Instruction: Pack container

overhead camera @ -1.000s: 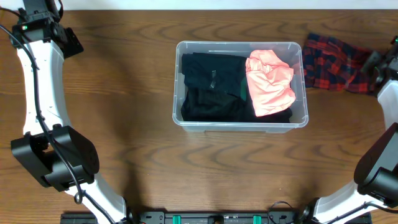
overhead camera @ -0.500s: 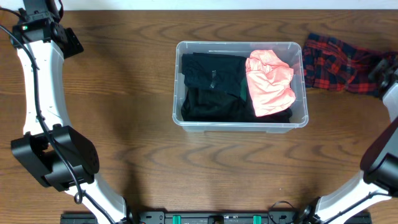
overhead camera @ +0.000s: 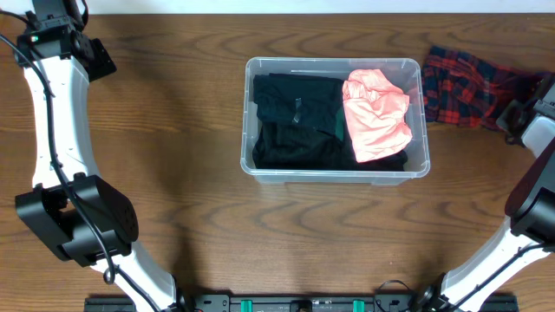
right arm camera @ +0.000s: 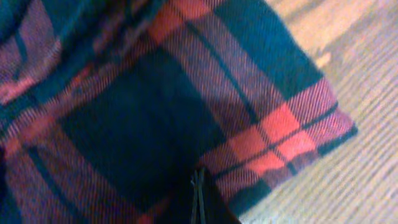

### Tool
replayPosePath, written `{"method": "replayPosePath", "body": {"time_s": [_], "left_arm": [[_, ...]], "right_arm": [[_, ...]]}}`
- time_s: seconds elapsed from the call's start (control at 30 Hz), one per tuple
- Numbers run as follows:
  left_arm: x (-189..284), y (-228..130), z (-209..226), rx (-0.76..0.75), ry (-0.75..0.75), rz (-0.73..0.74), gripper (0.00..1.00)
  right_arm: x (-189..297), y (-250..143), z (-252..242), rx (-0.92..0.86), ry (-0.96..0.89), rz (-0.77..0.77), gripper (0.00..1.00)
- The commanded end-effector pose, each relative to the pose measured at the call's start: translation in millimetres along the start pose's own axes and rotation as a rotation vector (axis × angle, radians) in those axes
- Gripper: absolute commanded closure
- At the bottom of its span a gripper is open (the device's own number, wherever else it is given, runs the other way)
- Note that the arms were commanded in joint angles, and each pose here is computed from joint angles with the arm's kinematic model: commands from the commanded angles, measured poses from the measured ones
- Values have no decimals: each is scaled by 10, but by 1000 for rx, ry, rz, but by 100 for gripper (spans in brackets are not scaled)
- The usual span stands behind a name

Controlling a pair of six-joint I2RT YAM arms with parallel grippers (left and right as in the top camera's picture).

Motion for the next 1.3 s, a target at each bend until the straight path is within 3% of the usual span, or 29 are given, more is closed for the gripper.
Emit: {"method": "replayPosePath", "body": {"time_s": [0.0,0.23,0.4,0.8,1.27], "left_arm": [[-23,-3,17,0,16,2,2],[-23,-3,17,0,16,2,2],[-23,-3,17,0,16,2,2],[-23,-3,17,0,16,2,2],[-23,-3,17,0,16,2,2]], "right_arm": [[-47,-246,-73,-48,-18,118,99],[23,-569,-27,-145,12,308,99],[119,-565,40,-153,88,331,99],[868,418,119,-158,306,-117,99],[342,757,235,-60,316,-422,99]]}}
Point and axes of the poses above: each gripper's point midway between its finger pads, its own x axis back along the fingers, its own z axis along the line the jaws close on, y = z × x, the point moved 7 cm from there along x, back along the fingers, and after that the axes turned 8 degrees about x, right-handed, at the moved point
